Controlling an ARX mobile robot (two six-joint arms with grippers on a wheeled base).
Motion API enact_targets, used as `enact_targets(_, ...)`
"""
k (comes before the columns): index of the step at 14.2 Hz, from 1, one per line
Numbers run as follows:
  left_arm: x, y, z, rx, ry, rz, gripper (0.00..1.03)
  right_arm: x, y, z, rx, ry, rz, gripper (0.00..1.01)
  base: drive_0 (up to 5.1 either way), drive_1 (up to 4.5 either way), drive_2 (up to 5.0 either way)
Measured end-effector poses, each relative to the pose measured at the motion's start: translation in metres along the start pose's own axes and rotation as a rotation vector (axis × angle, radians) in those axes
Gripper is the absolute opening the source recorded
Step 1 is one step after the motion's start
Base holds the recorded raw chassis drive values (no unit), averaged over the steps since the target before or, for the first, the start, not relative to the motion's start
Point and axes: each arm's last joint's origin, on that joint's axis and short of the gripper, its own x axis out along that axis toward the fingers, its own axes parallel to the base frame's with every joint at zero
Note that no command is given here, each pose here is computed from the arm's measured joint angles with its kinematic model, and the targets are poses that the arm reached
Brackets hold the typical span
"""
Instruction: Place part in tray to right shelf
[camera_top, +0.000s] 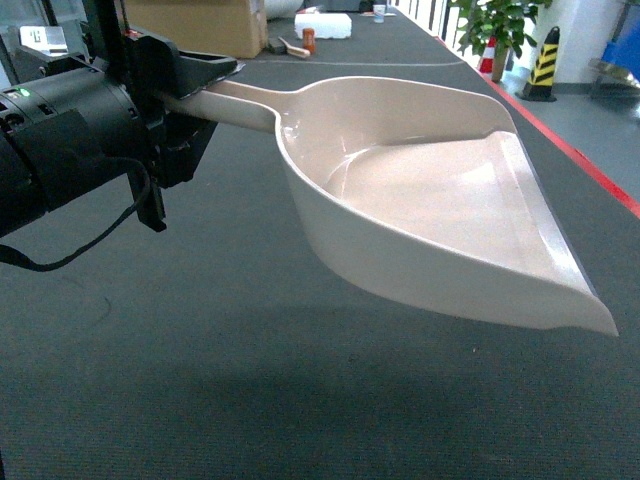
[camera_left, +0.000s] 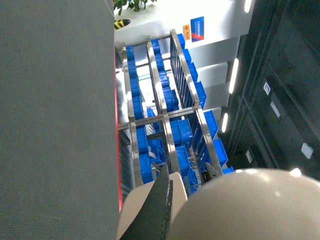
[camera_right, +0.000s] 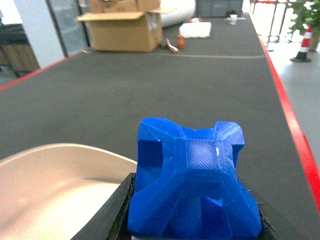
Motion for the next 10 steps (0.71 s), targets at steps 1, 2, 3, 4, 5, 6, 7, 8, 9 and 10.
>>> enact_targets(1, 0.0, 0.0, 0.0, 0.0, -0.002, 0.0, 0.14, 0.01, 0.024, 0.009, 0.036, -0.015, 0.069, 0.47, 0.0, 0.0, 0.0)
enact_targets(2, 0.0, 0.0, 0.0, 0.0, -0.001, 0.0, 0.14, 0.019, 0.04, 0.005, 0.051, 0.005, 0.1, 0.47, 0.0, 0.0, 0.0)
enact_targets(3, 0.0, 0.0, 0.0, 0.0, -0.001, 0.0, 0.14, 0.038, 0.074, -0.014, 0.085, 0.103, 0.175, 0.47, 0.0, 0.0, 0.0)
enact_targets(4, 0.0, 0.0, 0.0, 0.0, -0.001, 0.0, 0.14, 0.053, 0.11, -0.036, 0.134, 0.197, 0.221, 0.57, 0.0, 0.0, 0.0)
enact_targets(5, 0.0, 0.0, 0.001, 0.003, -0.003, 0.002, 0.14, 0.052, 0.107, -0.028, 0.136, 0.137, 0.177, 0.7, 0.0, 0.0, 0.0)
enact_targets(6, 0.0, 0.0, 0.0, 0.003, -0.003, 0.002, 0.14, 0.045, 0.099, -0.018, 0.131, 0.079, 0.135, 0.81, 0.0, 0.0, 0.0)
enact_targets(7, 0.0, 0.0, 0.0, 0.003, -0.002, 0.002, 0.14, 0.032, 0.087, -0.008, 0.106, 0.022, 0.103, 0.94, 0.0, 0.0, 0.0)
enact_targets(8, 0.0, 0.0, 0.0, 0.004, -0.003, 0.003, 0.14, 0.016, 0.075, 0.002, 0.074, -0.045, 0.06, 0.99, 0.0, 0.0, 0.0)
enact_targets(9, 0.0, 0.0, 0.0, 0.003, -0.002, 0.002, 0.14, -0.002, 0.06, 0.007, 0.021, -0.107, 0.01, 0.97, 0.0, 0.0, 0.0)
enact_targets(10, 0.0, 0.0, 0.0, 0.003, -0.002, 0.002, 0.14, -0.018, 0.045, 0.005, -0.051, -0.161, -0.074, 0.98, 0.0, 0.0, 0.0)
